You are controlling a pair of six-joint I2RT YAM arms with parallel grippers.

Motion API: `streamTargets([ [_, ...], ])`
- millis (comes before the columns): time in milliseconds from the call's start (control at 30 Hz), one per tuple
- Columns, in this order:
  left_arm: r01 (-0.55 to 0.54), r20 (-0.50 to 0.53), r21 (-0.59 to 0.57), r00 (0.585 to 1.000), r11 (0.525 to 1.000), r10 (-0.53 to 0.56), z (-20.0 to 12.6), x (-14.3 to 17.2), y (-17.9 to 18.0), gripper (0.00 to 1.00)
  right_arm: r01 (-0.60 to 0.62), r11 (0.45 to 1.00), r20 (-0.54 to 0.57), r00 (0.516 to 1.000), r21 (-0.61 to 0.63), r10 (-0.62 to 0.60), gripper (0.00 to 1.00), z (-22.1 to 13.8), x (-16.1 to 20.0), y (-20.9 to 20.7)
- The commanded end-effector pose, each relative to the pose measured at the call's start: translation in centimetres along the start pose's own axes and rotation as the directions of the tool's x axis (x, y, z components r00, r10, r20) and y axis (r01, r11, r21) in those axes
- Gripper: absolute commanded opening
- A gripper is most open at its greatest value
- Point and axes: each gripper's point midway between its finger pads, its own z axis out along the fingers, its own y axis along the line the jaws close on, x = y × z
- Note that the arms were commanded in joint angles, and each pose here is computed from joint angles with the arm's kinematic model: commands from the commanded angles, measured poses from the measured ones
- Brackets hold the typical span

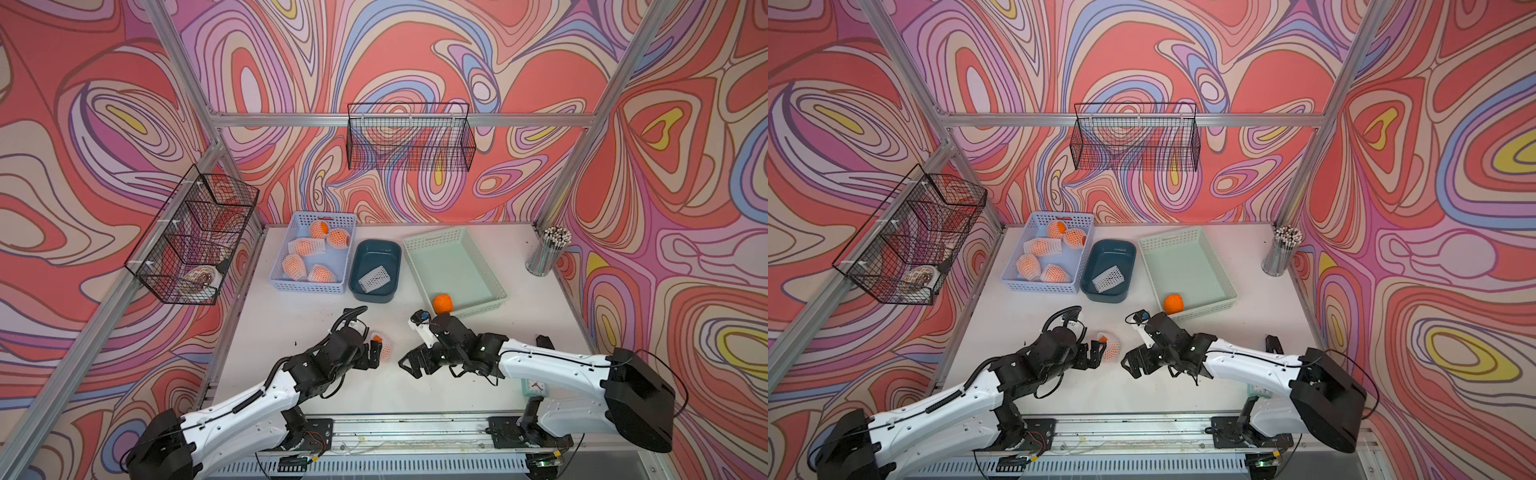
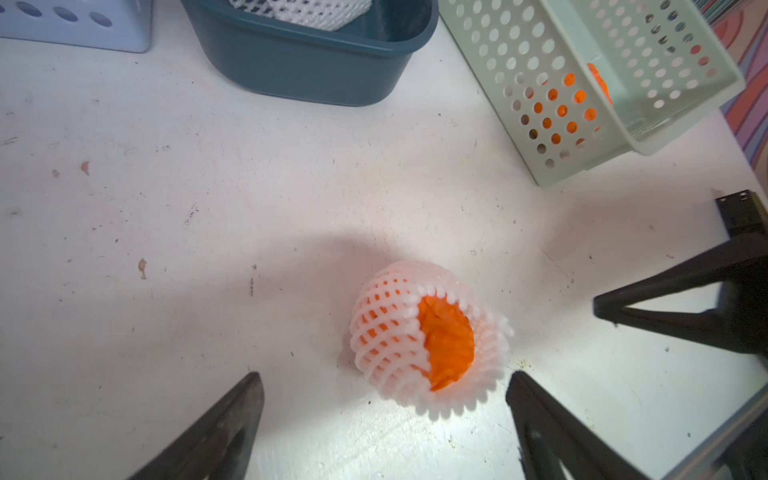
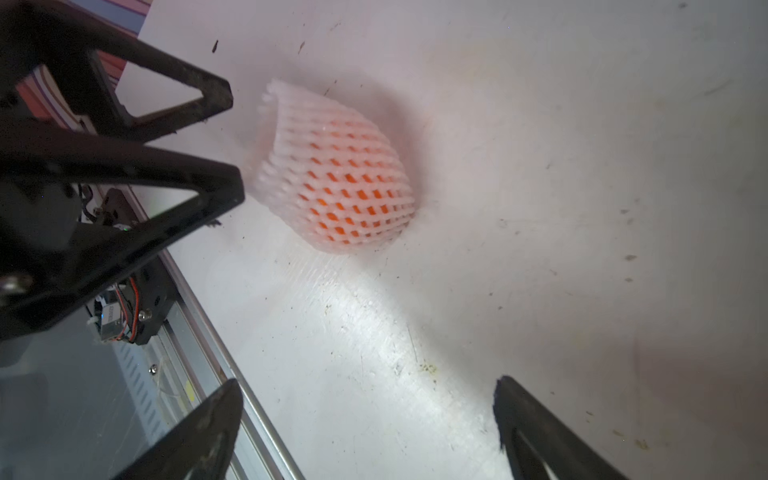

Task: Remove foam nets from oranges
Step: Remove the foam net from the orange.

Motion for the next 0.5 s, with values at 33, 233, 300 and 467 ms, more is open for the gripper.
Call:
streamTargets([
  [33,0.082,0.033,0.014,0.996,0.997,-0.082,-1.3,0.3,1.2,0.92,0.138,0.99,0.064,0.988,0.013,-0.139,0.95,1.7,-2.0,1.8],
  [233,0.114,0.072,0.008,0.991,0.993,-0.114,-2.8,0.5,2.6,0.89,0.239,0.967,0.062,0.968,0.086,-0.245,0.93,4.1,-3.1,2.2],
  [300,0.114,0.079,0.007,0.99,0.993,-0.114,-3.0,0.7,2.9,0.88,0.246,0.964,0.077,0.964,0.102,-0.254,0.92,4.4,-3.6,2.1],
  [467,0.112,0.088,0.026,0.99,0.993,-0.114,-2.8,1.3,3.1,0.88,0.261,0.954,0.089,0.957,0.148,-0.275,0.91,4.9,-4.3,1.5],
])
